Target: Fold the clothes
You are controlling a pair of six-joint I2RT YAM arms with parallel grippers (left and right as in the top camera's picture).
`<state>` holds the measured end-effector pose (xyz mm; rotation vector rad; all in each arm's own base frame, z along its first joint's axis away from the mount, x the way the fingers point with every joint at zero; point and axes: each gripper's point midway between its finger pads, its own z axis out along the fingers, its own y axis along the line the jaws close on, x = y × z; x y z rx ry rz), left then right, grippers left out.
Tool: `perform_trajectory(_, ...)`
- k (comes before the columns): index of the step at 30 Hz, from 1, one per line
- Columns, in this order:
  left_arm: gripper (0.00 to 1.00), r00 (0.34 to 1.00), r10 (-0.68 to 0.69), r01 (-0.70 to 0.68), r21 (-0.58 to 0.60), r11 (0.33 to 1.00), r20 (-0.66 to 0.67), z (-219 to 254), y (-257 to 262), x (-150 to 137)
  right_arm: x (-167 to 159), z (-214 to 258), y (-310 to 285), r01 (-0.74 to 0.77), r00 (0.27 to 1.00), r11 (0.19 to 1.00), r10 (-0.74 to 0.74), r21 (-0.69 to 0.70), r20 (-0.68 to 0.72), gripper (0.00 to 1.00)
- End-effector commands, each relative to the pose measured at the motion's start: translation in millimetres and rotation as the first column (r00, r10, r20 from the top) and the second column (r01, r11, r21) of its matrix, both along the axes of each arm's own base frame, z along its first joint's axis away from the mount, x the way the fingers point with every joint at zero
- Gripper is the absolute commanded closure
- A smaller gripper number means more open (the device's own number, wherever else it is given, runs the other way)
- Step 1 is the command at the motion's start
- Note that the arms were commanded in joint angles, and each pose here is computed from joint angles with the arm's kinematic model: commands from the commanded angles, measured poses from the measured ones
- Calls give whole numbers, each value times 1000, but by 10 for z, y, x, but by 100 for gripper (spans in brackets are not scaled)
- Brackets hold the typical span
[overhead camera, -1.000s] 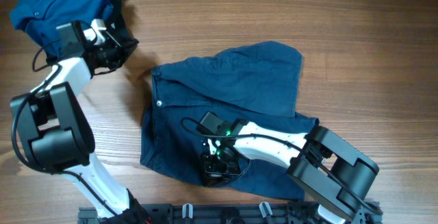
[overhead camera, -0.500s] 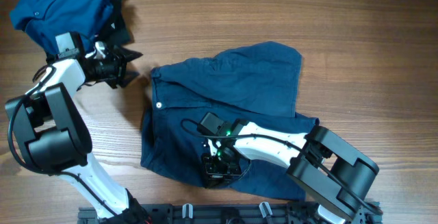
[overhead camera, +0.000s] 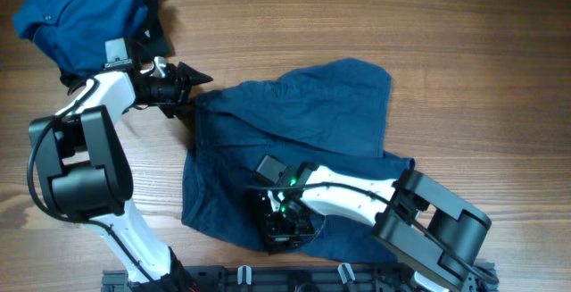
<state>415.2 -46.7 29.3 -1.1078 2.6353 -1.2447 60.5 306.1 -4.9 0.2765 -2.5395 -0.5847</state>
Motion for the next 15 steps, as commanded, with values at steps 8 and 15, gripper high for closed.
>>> perform_trajectory(8,32,998,20,-18,-33,999,64,38,-46,183,-186,-117,-98,-31,999,999,29,-44,-32,92)
perform_trajectory(15,49,997,8,-4,-46,999,75,68,-190,225,-171,-117,-72,-19,999,999,18,-40,-30,92)
